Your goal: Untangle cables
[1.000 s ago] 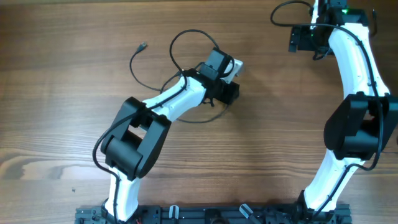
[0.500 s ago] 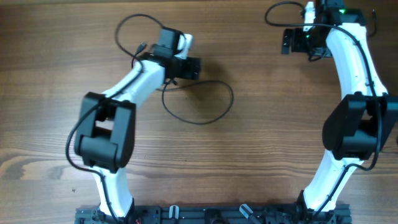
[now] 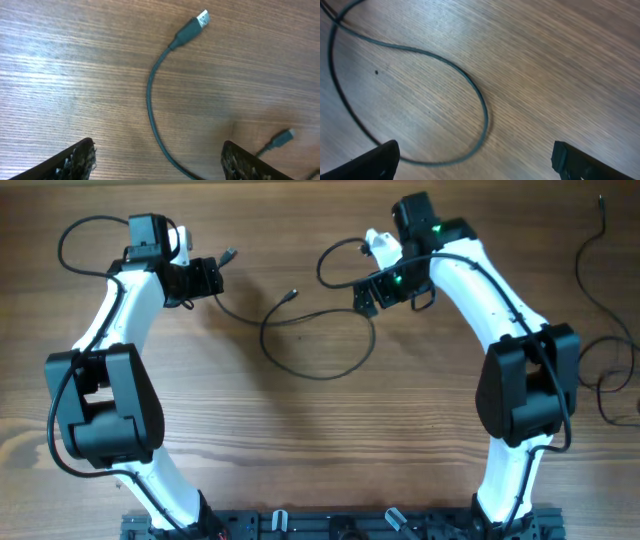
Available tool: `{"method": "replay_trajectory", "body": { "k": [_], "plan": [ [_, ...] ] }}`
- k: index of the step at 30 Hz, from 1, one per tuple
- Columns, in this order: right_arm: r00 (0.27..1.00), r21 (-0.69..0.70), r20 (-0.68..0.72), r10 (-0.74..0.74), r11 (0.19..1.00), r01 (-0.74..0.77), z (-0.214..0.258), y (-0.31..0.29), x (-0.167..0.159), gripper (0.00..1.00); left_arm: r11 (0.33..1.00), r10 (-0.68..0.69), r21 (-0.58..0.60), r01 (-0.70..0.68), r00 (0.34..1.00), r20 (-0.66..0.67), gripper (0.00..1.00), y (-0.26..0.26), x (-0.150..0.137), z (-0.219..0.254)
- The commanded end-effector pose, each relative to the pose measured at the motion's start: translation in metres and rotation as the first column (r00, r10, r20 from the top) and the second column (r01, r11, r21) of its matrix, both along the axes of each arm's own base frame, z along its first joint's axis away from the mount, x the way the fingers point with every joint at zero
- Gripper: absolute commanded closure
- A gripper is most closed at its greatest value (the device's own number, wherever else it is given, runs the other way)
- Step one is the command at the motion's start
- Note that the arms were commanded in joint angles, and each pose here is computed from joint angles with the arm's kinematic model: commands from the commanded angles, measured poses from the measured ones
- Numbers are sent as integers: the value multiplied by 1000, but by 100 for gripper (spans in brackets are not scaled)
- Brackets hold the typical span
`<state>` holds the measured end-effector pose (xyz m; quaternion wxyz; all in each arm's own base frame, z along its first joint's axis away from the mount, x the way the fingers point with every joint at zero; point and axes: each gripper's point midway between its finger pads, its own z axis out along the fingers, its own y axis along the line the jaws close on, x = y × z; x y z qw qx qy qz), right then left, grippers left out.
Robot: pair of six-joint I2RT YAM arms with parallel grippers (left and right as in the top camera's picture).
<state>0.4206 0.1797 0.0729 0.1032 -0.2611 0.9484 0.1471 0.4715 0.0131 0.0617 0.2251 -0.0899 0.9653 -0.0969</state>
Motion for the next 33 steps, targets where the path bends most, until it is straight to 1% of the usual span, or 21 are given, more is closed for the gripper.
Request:
{"method": "replay_trajectory", "body": {
  "k": [1,2,3,4,6,8,9,12,15,17,19,21,23,26,30,33],
  "plan": [
    [997,-103,36,63,993,-59,-16,-1,-6,0,999,-33,-39,35,998,53,19,-9,4,21],
    [994,-198,71,85,978,-69,-23,-8,-3,0,999,-33,-39,35,998,52,19,-9,4,21],
    [990,-256,95,104,964,-76,-26,-12,0,0,999,-33,-40,35,998,52,19,-9,4,21],
    [985,-285,108,134,954,-99,-26,-12,1,0,999,-33,-40,35,998,52,20,-9,4,22],
    [980,-298,116,161,947,-121,-26,-12,3,0,998,-35,-43,38,998,59,20,-11,3,27],
    [977,-297,107,187,943,-148,-29,-11,1,0,989,-77,-119,86,994,75,23,-27,2,33],
    [977,-293,98,190,944,-154,-32,-10,0,0,987,-87,-132,97,993,76,23,-31,2,34],
    [982,-277,40,185,946,-167,-47,-8,-9,0,982,-126,-130,135,989,78,24,-49,1,34],
    [979,-199,25,203,960,-194,-47,11,-17,0,979,-150,-130,159,986,79,24,-60,0,34],
    [978,-195,41,206,961,-195,-46,16,-14,0,976,-163,-130,172,983,79,24,-66,0,34],
    [978,-198,29,206,960,-197,-50,15,-16,0,970,-180,-149,191,980,86,24,-73,-2,37],
    [978,-197,29,208,960,-198,-52,17,-16,0,964,-190,-166,206,976,109,25,-77,-2,46],
    [977,-192,51,206,962,-193,-51,20,-11,0,965,-191,-154,214,969,154,24,-77,0,64],
    [977,-184,48,208,963,-196,-52,21,-12,0,960,-229,-113,255,952,205,22,-76,-1,82],
    [976,-157,67,209,968,-197,-51,27,-8,0,934,-339,-47,354,921,193,18,-79,-11,78],
    [977,-163,41,208,966,-199,-64,26,-10,0,933,-342,-49,357,921,187,13,-79,-12,78]
  ]
}}
